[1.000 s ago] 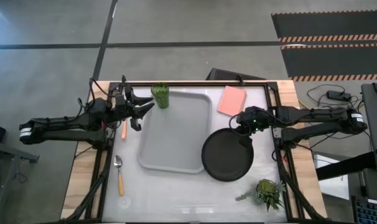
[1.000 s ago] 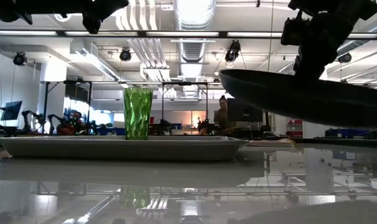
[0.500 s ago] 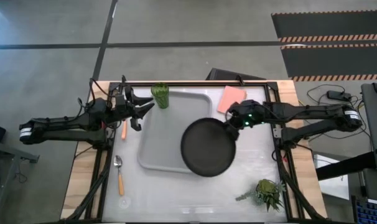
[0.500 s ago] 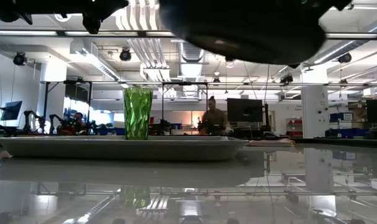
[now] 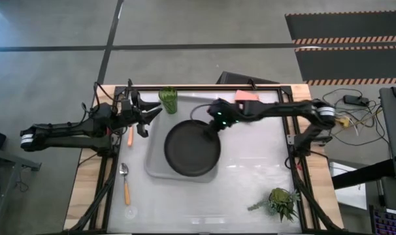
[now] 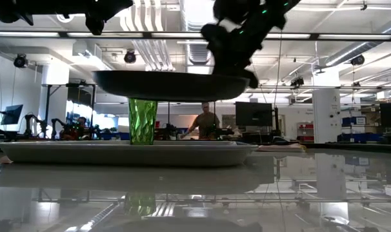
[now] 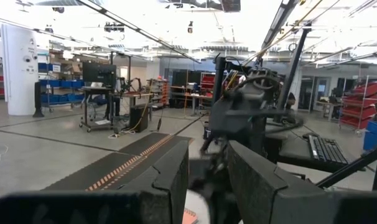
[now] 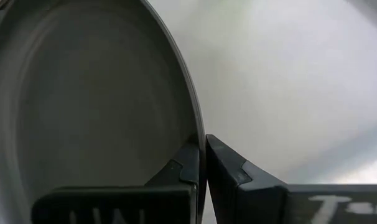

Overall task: Pick and place plate/cup/fork/spoon on tray
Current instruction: Put the black plate on the gray serving tray to the left of the green cup

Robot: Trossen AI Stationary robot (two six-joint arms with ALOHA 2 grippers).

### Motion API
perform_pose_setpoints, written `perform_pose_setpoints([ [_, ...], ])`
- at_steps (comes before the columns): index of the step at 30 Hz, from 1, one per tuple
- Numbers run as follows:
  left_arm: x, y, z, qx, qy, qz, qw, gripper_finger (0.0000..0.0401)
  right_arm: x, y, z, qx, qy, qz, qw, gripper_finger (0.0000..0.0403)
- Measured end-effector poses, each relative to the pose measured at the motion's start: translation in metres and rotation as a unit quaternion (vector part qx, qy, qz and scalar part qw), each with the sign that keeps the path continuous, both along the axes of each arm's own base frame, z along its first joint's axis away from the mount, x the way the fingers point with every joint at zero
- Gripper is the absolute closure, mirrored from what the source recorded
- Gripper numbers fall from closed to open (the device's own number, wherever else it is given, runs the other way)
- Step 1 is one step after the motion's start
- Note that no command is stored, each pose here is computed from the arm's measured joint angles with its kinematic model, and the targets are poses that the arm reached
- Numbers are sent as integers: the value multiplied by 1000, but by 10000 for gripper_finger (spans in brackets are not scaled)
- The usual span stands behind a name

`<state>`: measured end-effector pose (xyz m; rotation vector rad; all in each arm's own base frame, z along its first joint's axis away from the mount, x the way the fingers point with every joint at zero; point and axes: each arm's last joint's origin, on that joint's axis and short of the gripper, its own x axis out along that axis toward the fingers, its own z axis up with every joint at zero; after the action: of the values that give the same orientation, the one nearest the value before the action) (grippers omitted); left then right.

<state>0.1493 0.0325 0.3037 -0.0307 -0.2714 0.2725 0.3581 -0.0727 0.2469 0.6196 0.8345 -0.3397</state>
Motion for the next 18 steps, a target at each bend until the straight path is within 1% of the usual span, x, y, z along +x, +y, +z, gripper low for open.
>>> perform_pose_setpoints([
  [4,-1,0,1,0,-2,0,1000,307,22,-20,-13,6,9,-12,1000,394],
  [9,-1,0,1,0,-2,0,1000,307,39,-40,-28,-1,23,-15,1000,394],
  [13,-1,0,1,1,-3,0,1000,307,47,-44,-42,3,36,-12,999,394],
  [18,-2,0,1,1,-4,0,1000,307,50,-45,-49,-1,40,-12,999,394],
])
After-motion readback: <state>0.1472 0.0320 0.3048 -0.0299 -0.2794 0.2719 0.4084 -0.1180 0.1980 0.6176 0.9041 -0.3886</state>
